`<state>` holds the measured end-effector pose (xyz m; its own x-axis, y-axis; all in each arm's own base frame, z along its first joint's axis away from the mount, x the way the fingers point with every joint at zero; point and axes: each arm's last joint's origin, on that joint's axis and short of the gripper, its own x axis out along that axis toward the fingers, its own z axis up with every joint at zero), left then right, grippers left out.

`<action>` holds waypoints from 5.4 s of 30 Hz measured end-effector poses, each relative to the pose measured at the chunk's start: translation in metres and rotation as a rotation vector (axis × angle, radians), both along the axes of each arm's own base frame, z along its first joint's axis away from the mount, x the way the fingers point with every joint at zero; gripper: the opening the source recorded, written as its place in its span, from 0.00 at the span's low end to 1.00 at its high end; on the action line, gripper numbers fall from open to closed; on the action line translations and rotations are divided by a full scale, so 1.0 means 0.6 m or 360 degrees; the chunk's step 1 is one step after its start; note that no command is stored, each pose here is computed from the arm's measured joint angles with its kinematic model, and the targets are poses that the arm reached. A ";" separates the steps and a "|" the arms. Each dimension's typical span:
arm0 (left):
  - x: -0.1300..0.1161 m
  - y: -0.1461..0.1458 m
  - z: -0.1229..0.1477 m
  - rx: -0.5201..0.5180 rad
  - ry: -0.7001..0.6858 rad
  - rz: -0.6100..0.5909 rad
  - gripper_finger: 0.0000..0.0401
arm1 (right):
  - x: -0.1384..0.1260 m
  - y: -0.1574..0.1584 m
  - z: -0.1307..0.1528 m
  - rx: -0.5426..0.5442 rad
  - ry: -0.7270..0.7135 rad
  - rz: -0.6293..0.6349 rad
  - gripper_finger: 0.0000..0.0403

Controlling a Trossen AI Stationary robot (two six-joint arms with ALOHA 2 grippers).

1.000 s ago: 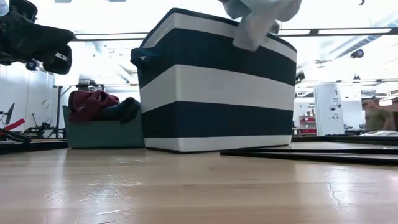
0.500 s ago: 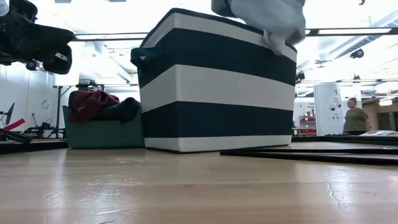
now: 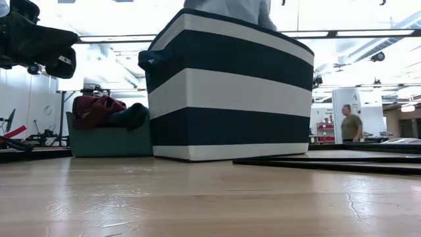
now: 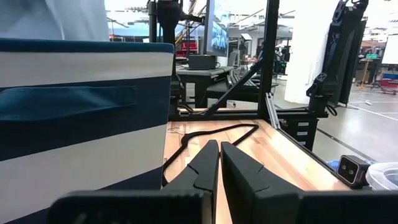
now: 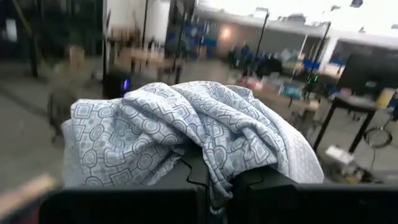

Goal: Pick & Place Cloths
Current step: Put the white gray patterned polo shirt into the laundry organizer, then return to Home Position

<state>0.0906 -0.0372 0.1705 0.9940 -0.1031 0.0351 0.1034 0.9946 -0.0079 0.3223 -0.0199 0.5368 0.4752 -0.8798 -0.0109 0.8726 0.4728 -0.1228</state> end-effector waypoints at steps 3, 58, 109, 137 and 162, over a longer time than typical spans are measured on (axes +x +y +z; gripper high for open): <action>0.000 0.000 0.000 0.0000 0.0000 0.0000 0.06 | 0.017 0.002 -0.048 0.0139 0.0103 0.0086 0.03; 0.000 0.000 0.000 0.0000 0.0000 0.0000 0.06 | -0.022 0.314 -0.331 0.0326 0.0724 0.1432 0.02; 0.000 0.000 0.000 0.0001 0.0002 0.0000 0.06 | -0.354 0.093 -0.583 0.0266 -0.0529 0.1759 0.02; 0.000 0.000 0.000 0.0001 0.0002 0.0000 0.06 | -0.358 0.079 -0.611 0.0248 -0.0240 0.1356 0.02; 0.000 0.000 0.000 0.0001 0.0002 0.0000 0.06 | -0.363 0.083 -0.627 0.0428 -0.0154 0.1547 0.02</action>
